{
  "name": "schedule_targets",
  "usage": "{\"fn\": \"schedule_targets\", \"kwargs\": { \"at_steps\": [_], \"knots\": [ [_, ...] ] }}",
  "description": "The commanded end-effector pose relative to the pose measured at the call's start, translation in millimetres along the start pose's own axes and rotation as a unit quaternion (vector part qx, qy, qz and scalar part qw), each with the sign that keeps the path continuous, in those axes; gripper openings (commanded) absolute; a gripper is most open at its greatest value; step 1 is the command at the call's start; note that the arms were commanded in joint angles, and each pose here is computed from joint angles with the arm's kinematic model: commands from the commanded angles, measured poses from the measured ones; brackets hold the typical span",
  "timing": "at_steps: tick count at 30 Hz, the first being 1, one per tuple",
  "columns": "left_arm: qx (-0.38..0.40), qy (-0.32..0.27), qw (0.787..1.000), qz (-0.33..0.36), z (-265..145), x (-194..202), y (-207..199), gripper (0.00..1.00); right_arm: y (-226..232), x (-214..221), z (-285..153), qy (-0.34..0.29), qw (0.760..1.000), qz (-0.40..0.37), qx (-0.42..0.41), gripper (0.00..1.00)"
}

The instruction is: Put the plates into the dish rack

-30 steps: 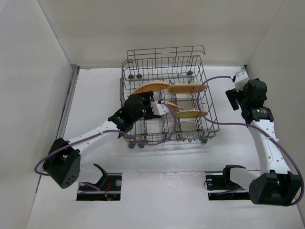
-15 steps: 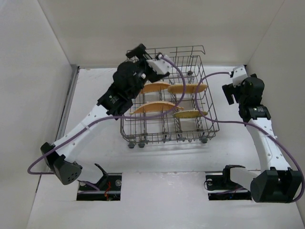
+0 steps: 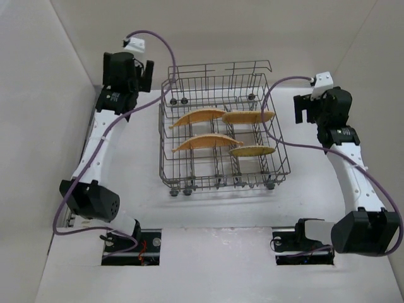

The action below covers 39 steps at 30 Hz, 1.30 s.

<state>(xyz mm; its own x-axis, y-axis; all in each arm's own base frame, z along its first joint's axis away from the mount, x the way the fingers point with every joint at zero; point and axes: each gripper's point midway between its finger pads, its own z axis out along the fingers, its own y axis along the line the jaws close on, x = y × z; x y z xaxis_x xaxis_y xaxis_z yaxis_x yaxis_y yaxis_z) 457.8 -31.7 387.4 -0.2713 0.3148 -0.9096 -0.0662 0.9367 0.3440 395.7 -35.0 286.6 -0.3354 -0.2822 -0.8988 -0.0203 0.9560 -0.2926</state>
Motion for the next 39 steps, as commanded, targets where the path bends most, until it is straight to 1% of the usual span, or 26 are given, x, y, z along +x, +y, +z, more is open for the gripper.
{"fn": "schedule_targets", "kwargs": {
  "at_steps": [1,3,5,8,12,14,17,22,27,30,36,39],
  "knots": [
    [-0.01,0.135,0.985,-0.109,17,91,15,1.0,3,-11,13,0.018,0.998,0.062,-0.011,1.0],
    [-0.013,0.18,0.972,-0.153,27,134,34,1.0,-5,1,20,0.051,0.994,0.094,-0.005,1.0],
    [-0.021,0.216,0.957,-0.191,33,168,49,1.0,-19,11,28,0.075,0.988,0.138,0.011,1.0],
    [-0.03,0.261,0.941,-0.214,38,209,62,1.0,-27,25,36,0.095,0.98,0.172,0.014,1.0],
    [-0.016,0.311,0.919,-0.242,41,250,57,1.0,-25,38,42,0.109,0.972,0.208,0.007,1.0],
    [-0.007,0.321,0.912,-0.257,42,261,53,1.0,-24,47,47,0.123,0.969,0.212,0.009,1.0],
    [0.007,0.331,0.908,-0.255,43,268,41,1.0,-20,60,52,0.153,0.964,0.218,0.009,1.0],
    [0.026,0.331,0.912,-0.242,47,262,22,1.0,-24,74,53,0.183,0.956,0.23,0.018,1.0],
    [0.033,0.327,0.916,-0.229,49,258,15,1.0,-28,74,49,0.181,0.956,0.23,0.025,1.0],
    [0.039,0.326,0.918,-0.221,49,256,9,1.0,-29,78,47,0.191,0.955,0.226,0.027,1.0],
    [0.016,0.345,0.924,-0.162,48,260,2,1.0,-29,82,44,0.204,0.953,0.221,0.028,1.0],
    [-0.003,0.327,0.935,-0.141,46,248,5,1.0,-33,76,41,0.197,0.959,0.204,0.033,1.0]
  ]
}}
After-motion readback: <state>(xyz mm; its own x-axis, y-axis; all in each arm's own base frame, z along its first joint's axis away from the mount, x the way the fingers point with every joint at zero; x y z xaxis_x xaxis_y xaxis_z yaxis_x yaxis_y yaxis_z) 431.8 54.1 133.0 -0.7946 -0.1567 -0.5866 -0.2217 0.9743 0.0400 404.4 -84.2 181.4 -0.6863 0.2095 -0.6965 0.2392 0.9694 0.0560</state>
